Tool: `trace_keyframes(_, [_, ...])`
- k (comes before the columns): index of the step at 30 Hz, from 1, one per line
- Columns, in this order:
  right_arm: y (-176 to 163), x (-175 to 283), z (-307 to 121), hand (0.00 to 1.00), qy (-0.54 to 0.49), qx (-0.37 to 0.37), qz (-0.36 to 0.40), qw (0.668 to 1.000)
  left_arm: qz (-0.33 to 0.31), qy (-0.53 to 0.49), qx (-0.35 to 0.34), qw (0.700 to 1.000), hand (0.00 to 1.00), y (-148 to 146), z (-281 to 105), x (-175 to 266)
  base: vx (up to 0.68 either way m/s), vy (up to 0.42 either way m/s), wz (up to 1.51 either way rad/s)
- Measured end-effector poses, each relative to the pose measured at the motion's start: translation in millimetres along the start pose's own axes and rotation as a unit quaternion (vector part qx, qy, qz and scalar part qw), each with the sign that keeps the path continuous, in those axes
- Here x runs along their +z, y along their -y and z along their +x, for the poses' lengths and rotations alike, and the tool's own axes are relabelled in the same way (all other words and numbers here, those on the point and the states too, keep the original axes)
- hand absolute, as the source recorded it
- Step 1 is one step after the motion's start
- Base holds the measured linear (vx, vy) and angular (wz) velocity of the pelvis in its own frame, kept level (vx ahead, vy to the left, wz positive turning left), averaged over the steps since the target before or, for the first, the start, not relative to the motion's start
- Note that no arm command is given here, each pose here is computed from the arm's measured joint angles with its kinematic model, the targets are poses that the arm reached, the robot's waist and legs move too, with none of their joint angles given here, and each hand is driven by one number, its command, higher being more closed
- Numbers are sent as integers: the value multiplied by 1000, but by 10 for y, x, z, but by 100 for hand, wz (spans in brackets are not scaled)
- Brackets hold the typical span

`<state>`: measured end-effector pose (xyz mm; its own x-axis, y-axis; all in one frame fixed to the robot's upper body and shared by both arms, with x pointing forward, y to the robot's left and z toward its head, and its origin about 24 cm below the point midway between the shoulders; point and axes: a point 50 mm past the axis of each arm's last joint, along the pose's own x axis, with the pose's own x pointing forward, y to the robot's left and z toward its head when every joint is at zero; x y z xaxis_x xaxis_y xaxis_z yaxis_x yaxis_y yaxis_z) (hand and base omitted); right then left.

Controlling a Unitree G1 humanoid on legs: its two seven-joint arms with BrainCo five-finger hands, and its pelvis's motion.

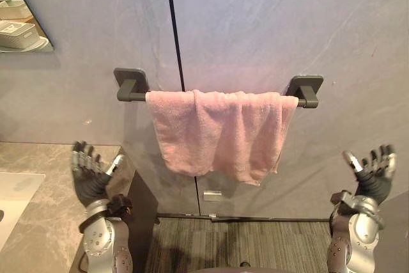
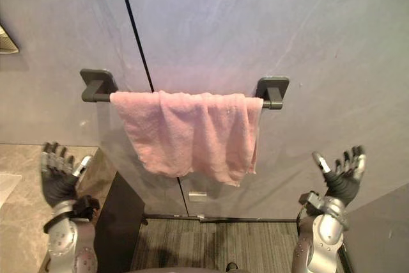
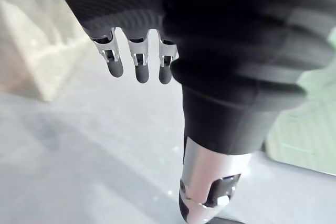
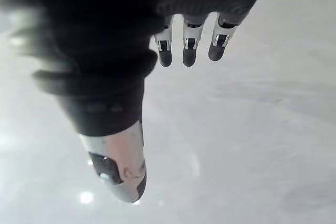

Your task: Organize washtable

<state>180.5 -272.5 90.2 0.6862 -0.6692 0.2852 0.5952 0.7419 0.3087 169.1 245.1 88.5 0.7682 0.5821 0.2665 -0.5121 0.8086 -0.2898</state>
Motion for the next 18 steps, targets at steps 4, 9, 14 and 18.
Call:
trace_keyframes(4, [-216,435,78,0,116,34,51,991,-33,110,-8,993,0,115,75,419,-1,0,-1])
trace_keyframes(9, [-803,861,-93,0,206,221,166,939,-137,206,-122,961,0,496,-33,831,-62,-11,-3])
trace_keyframes(14, [-1153,847,-289,0,181,347,213,895,-206,164,-250,932,0,843,-176,769,-81,-8,-7])
trace_keyframes(18, [-1316,832,-431,0,162,424,232,860,-228,110,-330,909,0,1081,-315,606,-29,-4,-7])
